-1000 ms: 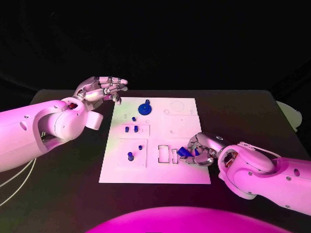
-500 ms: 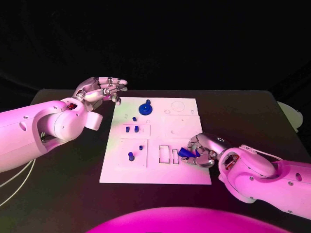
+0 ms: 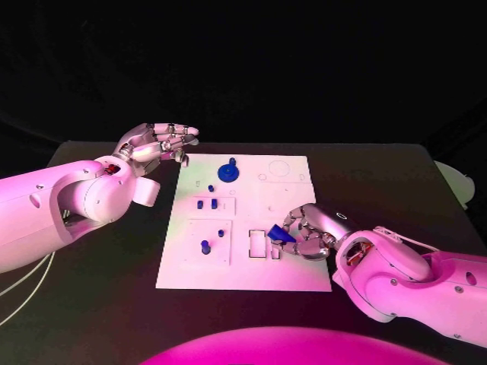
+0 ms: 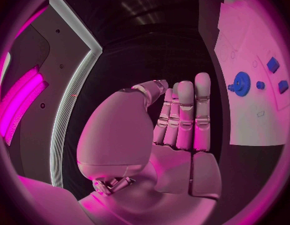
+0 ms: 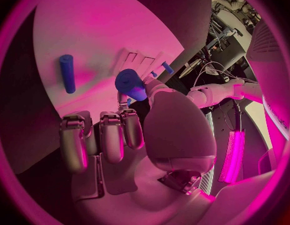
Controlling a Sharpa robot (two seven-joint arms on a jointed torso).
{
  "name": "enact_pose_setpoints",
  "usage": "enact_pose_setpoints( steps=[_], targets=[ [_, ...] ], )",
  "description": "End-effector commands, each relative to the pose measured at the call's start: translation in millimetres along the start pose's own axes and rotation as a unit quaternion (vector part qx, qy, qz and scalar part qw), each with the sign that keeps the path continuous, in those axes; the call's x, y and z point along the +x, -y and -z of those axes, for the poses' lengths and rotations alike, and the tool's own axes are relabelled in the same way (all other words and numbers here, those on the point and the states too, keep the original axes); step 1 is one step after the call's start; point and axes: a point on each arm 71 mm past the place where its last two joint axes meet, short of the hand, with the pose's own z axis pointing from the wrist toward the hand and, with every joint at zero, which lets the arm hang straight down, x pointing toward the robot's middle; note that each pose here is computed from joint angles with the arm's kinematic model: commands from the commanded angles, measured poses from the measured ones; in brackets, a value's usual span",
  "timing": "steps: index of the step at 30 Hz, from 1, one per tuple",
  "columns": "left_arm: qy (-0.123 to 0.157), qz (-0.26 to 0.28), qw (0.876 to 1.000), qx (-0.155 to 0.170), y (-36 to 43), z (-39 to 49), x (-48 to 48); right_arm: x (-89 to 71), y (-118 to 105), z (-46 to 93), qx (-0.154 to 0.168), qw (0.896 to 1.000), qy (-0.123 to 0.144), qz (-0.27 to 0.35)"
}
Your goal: Assemble the parts on the task board
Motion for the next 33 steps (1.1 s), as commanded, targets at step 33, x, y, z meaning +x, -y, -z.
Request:
enact_pose_setpoints(
  steps=[33],
  targets=[
    [-0.012,0.007,1.000,0.002,0.7,-0.4,3.9,29.0,-19,-29.5,0.008,0.997,-0.071,0.019]
  ],
)
